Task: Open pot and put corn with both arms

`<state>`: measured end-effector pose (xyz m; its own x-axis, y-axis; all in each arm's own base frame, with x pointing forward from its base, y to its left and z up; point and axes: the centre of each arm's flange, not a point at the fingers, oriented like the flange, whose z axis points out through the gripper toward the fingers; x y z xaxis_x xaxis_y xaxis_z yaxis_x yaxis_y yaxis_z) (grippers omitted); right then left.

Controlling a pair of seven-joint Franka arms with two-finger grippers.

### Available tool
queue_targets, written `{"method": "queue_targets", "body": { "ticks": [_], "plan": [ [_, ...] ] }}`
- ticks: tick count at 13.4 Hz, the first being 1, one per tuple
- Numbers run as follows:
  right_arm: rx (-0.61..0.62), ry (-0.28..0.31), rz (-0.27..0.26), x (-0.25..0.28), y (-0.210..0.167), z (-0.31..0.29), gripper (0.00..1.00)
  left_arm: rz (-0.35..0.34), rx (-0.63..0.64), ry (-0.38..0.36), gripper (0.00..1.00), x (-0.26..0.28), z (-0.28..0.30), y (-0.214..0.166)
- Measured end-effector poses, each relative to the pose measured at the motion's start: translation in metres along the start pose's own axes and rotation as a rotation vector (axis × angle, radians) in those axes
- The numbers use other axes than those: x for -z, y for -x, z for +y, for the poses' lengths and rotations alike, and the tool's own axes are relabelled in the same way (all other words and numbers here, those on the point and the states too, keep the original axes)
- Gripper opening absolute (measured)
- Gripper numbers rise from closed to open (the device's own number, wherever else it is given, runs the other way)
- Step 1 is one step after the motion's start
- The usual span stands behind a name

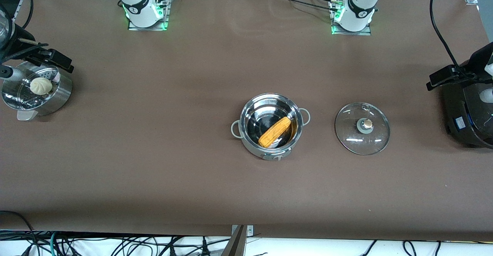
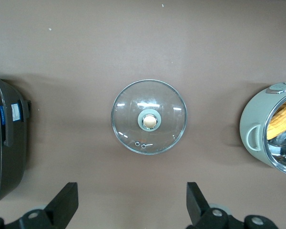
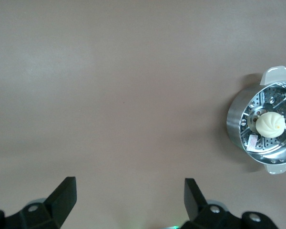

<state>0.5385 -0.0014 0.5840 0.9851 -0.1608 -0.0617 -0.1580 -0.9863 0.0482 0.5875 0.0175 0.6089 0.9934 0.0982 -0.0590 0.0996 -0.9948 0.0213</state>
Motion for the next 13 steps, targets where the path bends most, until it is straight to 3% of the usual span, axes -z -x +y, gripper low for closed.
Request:
{"method": "queue_targets", "body": {
  "ticks": [3, 13],
  "plan": [
    [0.12, -0.001, 0.007, 0.0, -0.001, 0.001, 1.0, 0.0, -0.001, 0.0, 1.0, 0.0, 0.0, 0.0],
    [0.205, 0.005, -0.006, -0.013, -0.022, 0.004, 1.0, 0.0, 0.0, 0.0, 1.0, 0.0, 0.0, 0.0]
  ]
}}
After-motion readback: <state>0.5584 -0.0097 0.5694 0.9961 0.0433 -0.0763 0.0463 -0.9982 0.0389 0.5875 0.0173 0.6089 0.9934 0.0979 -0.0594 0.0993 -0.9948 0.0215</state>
